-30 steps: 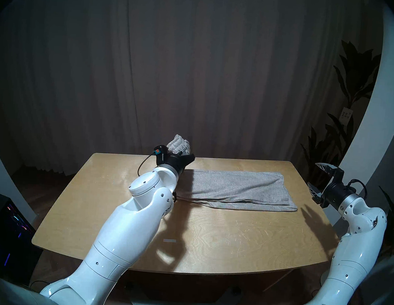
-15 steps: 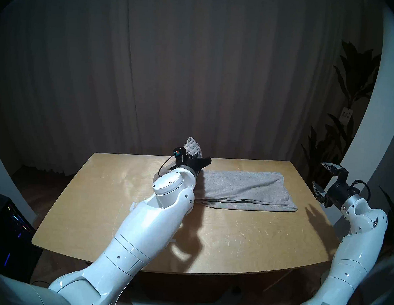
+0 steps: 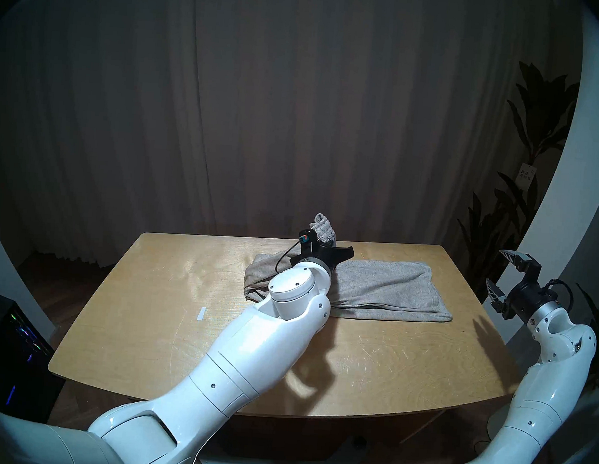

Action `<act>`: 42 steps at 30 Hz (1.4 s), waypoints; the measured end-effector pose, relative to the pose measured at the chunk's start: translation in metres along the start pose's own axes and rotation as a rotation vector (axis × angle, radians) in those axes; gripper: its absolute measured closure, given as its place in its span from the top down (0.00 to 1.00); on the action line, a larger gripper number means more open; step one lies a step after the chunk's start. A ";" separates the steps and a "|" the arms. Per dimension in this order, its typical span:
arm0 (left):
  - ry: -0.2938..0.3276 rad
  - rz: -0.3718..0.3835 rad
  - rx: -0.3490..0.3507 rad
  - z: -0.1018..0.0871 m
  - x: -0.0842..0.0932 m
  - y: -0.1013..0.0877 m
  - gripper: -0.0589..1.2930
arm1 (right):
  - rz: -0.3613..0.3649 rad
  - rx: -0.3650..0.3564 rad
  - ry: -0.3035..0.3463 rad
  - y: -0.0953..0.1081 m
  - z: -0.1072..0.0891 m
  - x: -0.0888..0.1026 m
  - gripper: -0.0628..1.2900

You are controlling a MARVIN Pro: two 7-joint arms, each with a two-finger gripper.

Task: Fold the pants in half lengthwise, then in half again, and set them down flat

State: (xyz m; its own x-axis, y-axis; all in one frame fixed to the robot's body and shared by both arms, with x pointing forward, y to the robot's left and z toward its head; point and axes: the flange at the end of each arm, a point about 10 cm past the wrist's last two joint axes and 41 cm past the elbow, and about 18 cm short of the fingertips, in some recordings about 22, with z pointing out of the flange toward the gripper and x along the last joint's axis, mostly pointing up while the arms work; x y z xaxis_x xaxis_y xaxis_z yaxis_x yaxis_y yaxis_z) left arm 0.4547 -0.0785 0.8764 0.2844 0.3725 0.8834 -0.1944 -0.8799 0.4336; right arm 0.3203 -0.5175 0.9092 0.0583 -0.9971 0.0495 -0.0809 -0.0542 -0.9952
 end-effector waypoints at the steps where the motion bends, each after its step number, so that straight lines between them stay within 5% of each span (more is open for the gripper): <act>1: -0.004 -0.006 -0.001 0.002 -0.002 0.002 0.12 | -0.001 0.000 0.002 0.000 -0.001 0.000 0.97; 21: -0.071 -0.093 -0.097 0.018 -0.025 0.060 0.12 | -0.011 0.006 0.000 -0.005 0.000 -0.001 0.97; 42: -0.074 -0.004 -0.100 0.035 -0.057 0.098 0.12 | -0.012 0.006 0.034 -0.007 -0.009 0.012 0.97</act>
State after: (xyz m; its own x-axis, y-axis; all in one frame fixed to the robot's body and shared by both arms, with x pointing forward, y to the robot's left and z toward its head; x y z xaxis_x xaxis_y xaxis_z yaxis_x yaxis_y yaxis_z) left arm 0.4525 -0.1964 0.8620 0.3530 0.3498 0.8678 -0.2844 -0.8435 0.4557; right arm 0.3127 -0.5296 0.9172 0.0255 -0.9976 0.0642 -0.0743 -0.0659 -0.9951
